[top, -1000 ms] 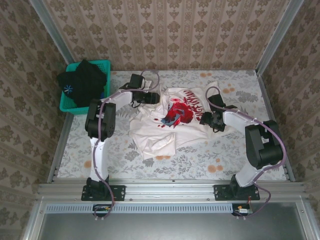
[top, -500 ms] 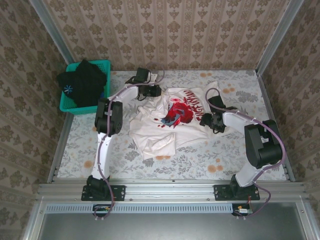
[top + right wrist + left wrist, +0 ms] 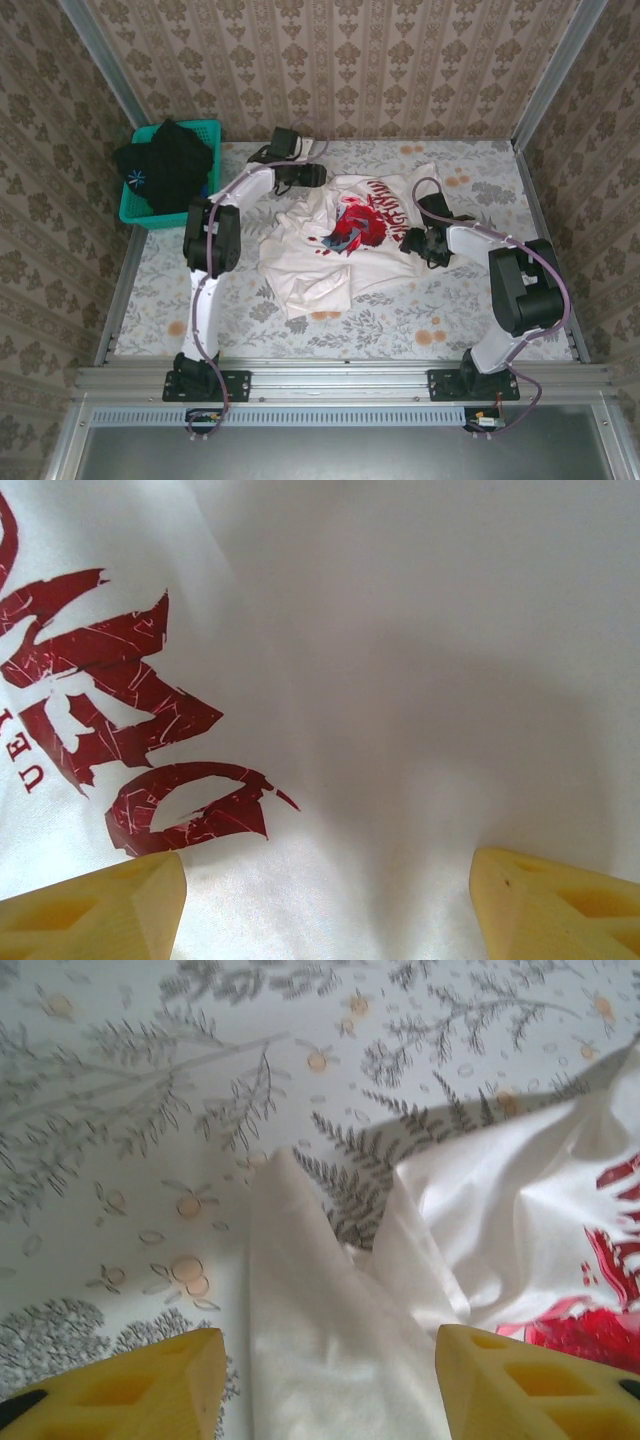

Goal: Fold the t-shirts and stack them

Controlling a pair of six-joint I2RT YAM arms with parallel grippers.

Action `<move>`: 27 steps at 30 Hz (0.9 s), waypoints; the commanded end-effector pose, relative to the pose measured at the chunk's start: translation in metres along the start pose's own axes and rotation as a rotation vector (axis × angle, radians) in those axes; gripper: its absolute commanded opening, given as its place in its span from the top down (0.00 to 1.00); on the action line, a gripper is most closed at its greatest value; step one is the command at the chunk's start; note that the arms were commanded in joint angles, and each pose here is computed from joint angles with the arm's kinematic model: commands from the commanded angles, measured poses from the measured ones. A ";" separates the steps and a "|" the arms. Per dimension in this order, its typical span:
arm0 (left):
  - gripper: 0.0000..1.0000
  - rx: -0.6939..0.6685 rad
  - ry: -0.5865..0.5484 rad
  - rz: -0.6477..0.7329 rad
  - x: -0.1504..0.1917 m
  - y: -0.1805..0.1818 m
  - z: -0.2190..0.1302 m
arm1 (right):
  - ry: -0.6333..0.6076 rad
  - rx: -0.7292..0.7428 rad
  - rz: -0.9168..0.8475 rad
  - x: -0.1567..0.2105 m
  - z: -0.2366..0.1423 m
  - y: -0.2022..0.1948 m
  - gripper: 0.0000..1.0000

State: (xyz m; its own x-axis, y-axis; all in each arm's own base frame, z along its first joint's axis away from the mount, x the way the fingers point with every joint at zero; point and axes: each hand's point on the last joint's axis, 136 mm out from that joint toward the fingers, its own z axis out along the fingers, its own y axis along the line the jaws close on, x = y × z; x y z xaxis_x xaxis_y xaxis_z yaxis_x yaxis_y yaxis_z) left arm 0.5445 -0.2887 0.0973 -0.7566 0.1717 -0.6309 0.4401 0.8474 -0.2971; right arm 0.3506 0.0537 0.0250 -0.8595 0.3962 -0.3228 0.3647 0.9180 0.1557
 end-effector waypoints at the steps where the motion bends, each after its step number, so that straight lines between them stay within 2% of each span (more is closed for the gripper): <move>1: 0.41 -0.091 0.019 -0.042 0.002 0.011 0.018 | 0.019 -0.011 -0.015 0.004 0.007 0.000 0.23; 6: 0.41 -0.148 0.025 -0.054 -0.002 0.020 0.046 | 0.021 -0.017 -0.021 0.005 0.005 0.001 0.23; 10: 0.62 -0.162 0.040 -0.064 0.003 0.024 0.057 | 0.012 -0.016 -0.022 0.004 0.001 -0.001 0.24; 12: 0.63 -0.195 0.038 -0.052 0.003 0.028 0.055 | 0.008 -0.016 -0.019 0.004 0.000 -0.002 0.24; 13: 0.67 -0.207 0.032 -0.047 0.001 0.030 0.053 | 0.007 -0.020 -0.020 0.004 -0.001 -0.002 0.24; 15: 0.83 -0.226 0.021 -0.044 -0.003 0.031 0.047 | 0.004 -0.019 -0.020 0.003 -0.002 -0.003 0.24; 16: 0.89 -0.240 0.014 -0.042 -0.006 0.032 0.042 | 0.004 -0.017 -0.018 0.003 -0.002 -0.003 0.24; 19: 0.96 -0.287 -0.023 -0.015 -0.021 0.034 0.019 | 0.008 -0.013 -0.008 0.005 0.000 -0.005 0.24; 20: 1.00 -0.295 -0.035 0.019 -0.025 0.018 0.012 | 0.013 -0.010 -0.006 0.006 0.001 -0.006 0.24; 24: 1.00 -0.388 -0.107 0.122 -0.057 0.004 -0.037 | 0.036 0.013 -0.006 0.013 0.006 -0.010 0.24; 27: 1.00 -0.505 -0.203 0.225 -0.090 -0.001 -0.079 | 0.041 0.019 -0.004 0.018 0.006 -0.012 0.24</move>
State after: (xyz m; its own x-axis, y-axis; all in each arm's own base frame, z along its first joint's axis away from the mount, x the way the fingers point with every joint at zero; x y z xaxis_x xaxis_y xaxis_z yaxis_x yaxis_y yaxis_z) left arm 0.5714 -0.2813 0.1133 -0.6942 0.2566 -0.6725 0.3048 0.9512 0.0483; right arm 0.3491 0.0525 0.0209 -0.8641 0.3860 -0.3229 0.3526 0.9222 0.1588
